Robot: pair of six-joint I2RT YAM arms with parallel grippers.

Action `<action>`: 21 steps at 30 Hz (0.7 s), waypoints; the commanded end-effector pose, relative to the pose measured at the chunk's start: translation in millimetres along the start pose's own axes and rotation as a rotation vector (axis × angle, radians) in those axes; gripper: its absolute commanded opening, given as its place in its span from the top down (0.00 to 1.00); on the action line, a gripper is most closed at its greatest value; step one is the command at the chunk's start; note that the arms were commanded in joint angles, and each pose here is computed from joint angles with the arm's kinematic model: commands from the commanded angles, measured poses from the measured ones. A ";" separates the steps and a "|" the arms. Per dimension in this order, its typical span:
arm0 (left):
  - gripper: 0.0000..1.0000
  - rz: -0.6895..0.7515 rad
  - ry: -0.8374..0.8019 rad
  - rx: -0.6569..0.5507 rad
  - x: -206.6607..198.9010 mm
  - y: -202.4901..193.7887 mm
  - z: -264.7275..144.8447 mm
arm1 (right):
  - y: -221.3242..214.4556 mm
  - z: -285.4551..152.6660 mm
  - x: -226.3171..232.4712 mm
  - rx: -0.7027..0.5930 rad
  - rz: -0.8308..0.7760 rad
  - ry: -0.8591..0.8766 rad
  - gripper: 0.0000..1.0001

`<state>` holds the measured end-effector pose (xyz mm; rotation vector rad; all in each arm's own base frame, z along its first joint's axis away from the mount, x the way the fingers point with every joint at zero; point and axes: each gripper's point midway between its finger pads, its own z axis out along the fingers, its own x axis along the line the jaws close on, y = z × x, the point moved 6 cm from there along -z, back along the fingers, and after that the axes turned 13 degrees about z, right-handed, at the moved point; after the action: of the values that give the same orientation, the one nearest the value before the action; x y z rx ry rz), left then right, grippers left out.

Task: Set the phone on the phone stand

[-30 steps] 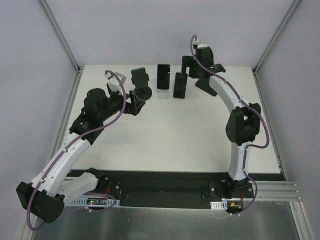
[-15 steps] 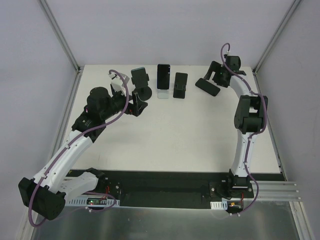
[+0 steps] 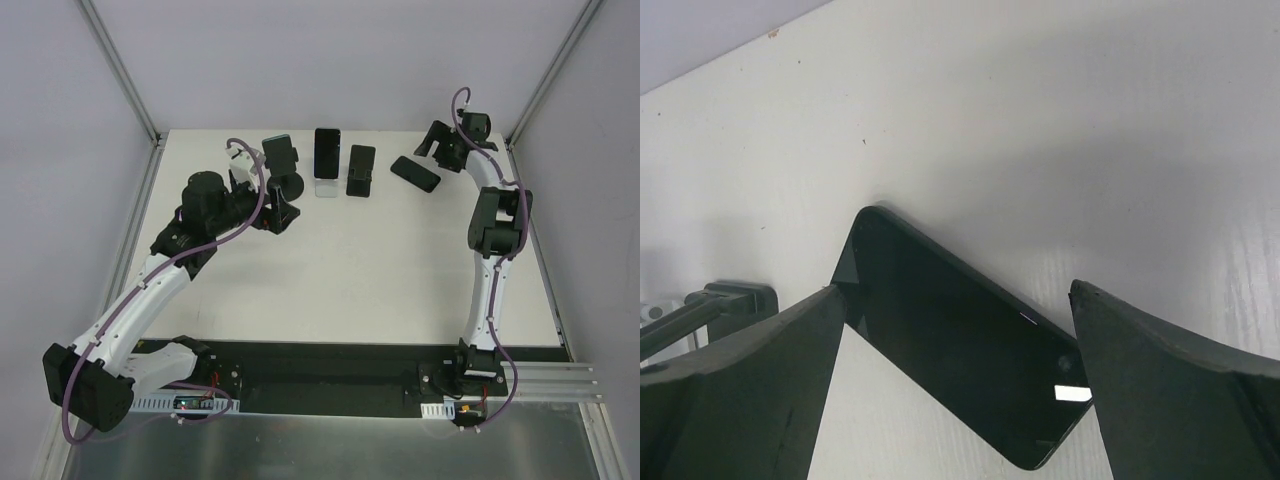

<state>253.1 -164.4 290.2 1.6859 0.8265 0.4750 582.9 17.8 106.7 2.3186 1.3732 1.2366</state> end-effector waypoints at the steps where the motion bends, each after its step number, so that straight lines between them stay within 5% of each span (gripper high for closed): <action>1: 0.18 -0.002 -0.027 -0.028 -0.7 7.5 1.4 | 0.2 5.5 2.0 0.037 0.012 0.053 0.04; 11: 0.18 -0.008 -0.027 -0.015 0.3 4.6 4.3 | -3.3 -4.8 16.8 0.143 0.087 0.165 0.04; 21: 0.18 -0.019 -0.056 -0.030 -4.6 9.7 1.5 | -27.8 -28.2 15.1 0.290 0.215 0.018 0.04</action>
<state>254.3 -168.4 284.3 1.7014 0.8271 0.4336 563.2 30.4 94.9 2.5816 1.4492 1.2315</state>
